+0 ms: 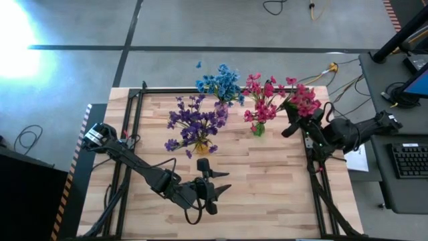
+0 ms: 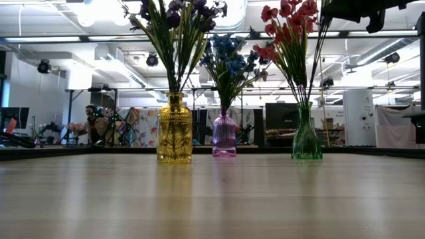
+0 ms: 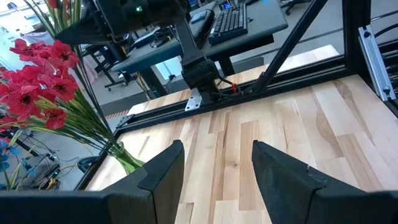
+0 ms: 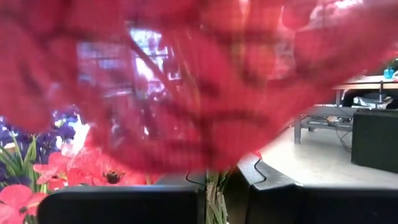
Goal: Sort flowers into vase by color
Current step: Put the pink flowers into the green vase
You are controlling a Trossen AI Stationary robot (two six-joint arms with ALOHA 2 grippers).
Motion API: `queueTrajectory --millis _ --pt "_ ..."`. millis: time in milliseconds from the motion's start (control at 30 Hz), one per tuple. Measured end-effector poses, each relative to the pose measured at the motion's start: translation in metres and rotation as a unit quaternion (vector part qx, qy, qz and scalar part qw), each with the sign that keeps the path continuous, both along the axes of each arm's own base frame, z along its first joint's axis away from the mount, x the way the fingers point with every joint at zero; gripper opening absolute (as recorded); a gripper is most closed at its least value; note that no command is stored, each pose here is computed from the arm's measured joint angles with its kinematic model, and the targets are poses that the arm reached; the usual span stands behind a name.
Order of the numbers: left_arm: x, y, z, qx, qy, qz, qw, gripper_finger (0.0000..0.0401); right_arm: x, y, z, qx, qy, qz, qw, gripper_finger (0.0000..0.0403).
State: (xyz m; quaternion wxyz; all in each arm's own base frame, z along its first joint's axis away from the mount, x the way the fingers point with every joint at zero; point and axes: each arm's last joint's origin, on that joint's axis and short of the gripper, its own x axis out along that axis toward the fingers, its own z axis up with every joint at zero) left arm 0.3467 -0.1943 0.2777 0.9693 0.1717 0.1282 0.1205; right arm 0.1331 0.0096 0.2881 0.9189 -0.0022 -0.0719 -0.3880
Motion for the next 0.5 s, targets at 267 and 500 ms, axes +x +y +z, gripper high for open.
queueTrajectory --millis 267,500 --pt "0.0 0.0 -0.0001 0.0 0.001 0.0 1.0 0.0174 0.0106 0.0028 -0.0072 -0.008 0.03 0.0 1.0 0.0018" --pt "0.0007 0.0014 -0.0001 0.0 0.0 0.002 1.0 0.0174 0.0103 0.0028 -0.0072 0.002 0.019 0.002 1.0 0.0037"
